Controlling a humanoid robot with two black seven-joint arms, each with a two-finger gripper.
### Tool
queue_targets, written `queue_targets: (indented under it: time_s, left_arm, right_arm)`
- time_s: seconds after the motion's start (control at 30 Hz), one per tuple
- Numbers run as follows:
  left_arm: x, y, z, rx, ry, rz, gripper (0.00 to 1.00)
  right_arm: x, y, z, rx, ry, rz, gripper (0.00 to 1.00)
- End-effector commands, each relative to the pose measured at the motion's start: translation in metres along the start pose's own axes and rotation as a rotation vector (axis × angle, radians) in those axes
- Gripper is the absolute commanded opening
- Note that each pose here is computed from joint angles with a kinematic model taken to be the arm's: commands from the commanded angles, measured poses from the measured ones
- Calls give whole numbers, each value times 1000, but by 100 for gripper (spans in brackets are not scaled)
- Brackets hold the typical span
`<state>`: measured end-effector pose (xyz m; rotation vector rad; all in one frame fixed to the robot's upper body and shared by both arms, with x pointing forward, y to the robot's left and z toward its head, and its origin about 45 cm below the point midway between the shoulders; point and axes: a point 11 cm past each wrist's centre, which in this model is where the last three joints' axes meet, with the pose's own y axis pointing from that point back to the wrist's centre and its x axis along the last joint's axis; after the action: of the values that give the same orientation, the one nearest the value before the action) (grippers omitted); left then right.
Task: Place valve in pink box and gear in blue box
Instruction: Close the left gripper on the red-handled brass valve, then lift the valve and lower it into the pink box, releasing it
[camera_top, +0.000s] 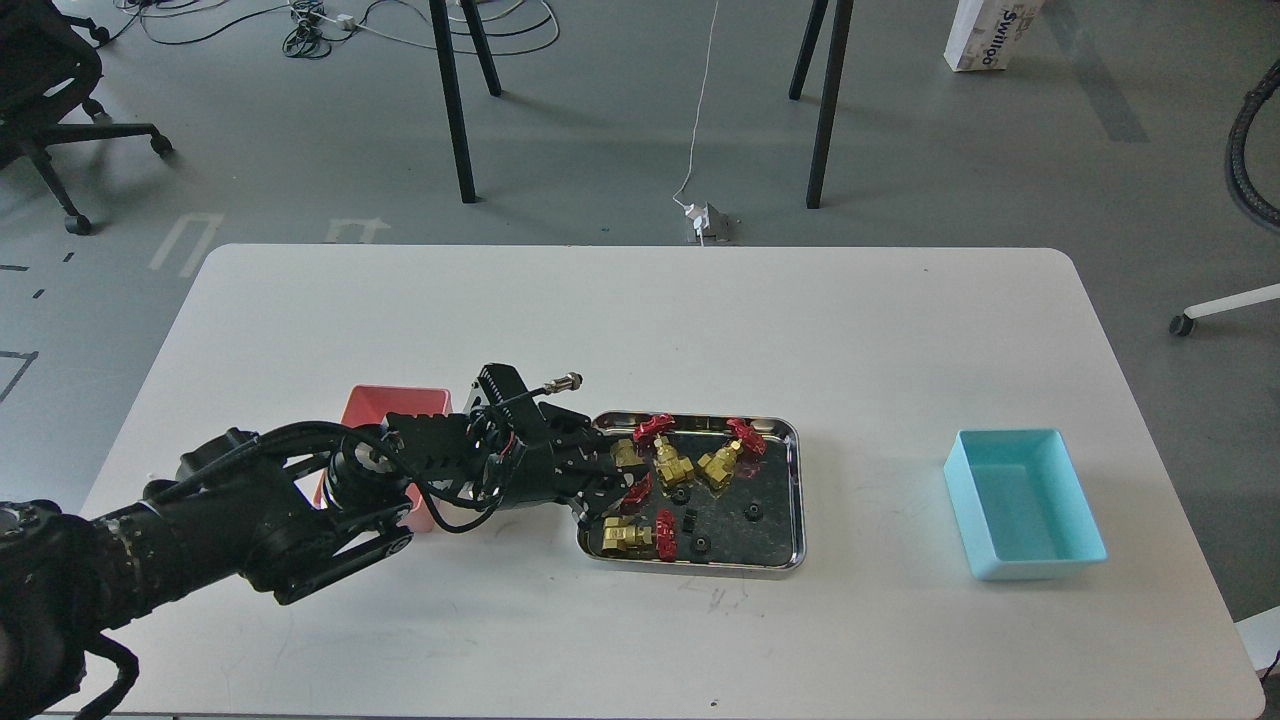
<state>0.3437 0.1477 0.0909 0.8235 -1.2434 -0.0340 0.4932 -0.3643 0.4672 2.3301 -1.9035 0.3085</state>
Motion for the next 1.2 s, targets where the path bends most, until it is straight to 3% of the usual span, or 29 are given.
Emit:
queue_targets:
  time_s: [0.0, 0.2, 0.37, 0.5, 0.67, 0.93, 1.17]
  left_arm:
    - [17, 5, -1, -1, 44, 59, 25]
    - [37, 48, -36, 84, 141, 135, 25]
    - [46, 108, -75, 196, 202, 194, 25]
    - [20, 161, -88, 270, 236, 155, 26]
    - [-22, 198, -81, 315, 274, 90, 26]
    - [-62, 211, -88, 394, 290, 84, 26]
    - [-83, 199, -87, 415, 306, 91, 26]
  right_arm:
    - [0, 0, 1, -2, 0, 1, 99]
    - [0, -4, 1, -2, 1, 6, 99]
    - [3, -6, 1, -3, 1, 21, 99]
    - [2, -6, 0, -1, 3, 18, 99]
    - [1, -9, 2, -4, -1, 23, 99]
    - [-6, -14, 3, -3, -8, 13, 99]
    - [-14, -21, 1, 2, -13, 5, 99]
